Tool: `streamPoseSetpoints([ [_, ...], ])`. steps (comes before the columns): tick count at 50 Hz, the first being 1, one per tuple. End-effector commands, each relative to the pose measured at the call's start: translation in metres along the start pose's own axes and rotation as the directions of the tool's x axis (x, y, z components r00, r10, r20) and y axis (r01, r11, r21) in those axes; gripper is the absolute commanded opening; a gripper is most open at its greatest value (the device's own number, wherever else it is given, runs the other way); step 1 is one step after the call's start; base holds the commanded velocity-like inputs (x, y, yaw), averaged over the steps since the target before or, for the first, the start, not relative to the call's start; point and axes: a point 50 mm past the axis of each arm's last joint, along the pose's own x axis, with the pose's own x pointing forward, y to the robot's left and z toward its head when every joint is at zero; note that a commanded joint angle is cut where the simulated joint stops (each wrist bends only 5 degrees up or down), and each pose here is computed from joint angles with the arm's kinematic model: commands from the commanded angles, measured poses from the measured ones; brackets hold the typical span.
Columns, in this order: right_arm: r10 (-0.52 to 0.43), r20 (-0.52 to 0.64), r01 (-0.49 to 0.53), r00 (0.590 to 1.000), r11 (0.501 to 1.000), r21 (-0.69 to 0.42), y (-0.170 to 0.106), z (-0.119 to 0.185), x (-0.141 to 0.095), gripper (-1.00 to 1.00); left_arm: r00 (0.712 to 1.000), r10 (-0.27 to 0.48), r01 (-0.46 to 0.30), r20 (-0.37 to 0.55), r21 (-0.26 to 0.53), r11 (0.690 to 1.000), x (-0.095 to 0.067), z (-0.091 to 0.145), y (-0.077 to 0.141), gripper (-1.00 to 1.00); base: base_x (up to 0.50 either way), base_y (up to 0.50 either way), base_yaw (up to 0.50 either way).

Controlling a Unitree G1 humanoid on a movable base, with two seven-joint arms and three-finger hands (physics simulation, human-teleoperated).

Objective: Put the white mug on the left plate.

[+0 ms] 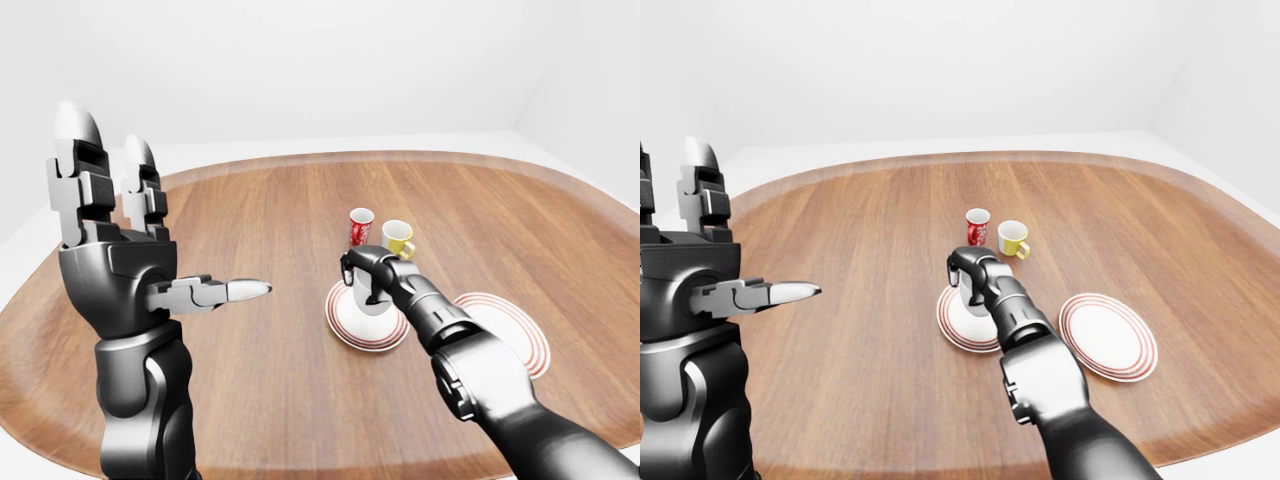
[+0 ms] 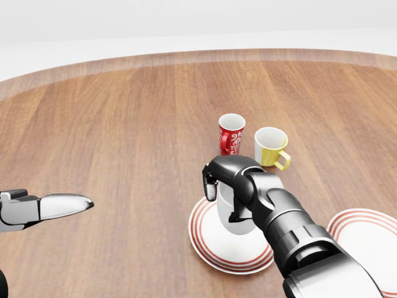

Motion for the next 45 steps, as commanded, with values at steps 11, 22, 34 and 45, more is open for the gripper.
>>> streamPoseSetpoints([
  [11, -0.02, -0.012, 0.02, 1.0, 1.0, 0.0, 0.012, -0.001, 0.001, -1.0, 1.0, -0.004, 0.004, -0.015, 0.0, 1.0, -0.002, -0.003, -0.001, 1.0, 0.0, 0.0, 0.0],
  [22, -0.018, -0.017, 0.018, 1.0, 1.0, 0.007, 0.018, -0.003, 0.001, -1.0, 1.0, -0.004, 0.004, -0.013, 0.0, 1.0, -0.002, -0.002, -0.001, 1.0, 0.0, 0.0, 0.0],
  [34, -0.034, -0.026, 0.033, 0.999, 0.999, -0.033, 0.019, -0.005, 0.001, -1.0, 1.0, -0.004, 0.004, -0.015, 0.0, 1.0, -0.002, -0.002, -0.001, 1.0, 0.0, 0.0, 0.0],
  [45, -0.045, -0.03, 0.044, 0.999, 0.998, -0.045, 0.025, -0.006, 0.001, -1.0, 1.0, -0.004, 0.004, -0.013, 0.0, 1.0, -0.002, -0.002, -0.001, 1.0, 0.0, 0.0, 0.0],
])
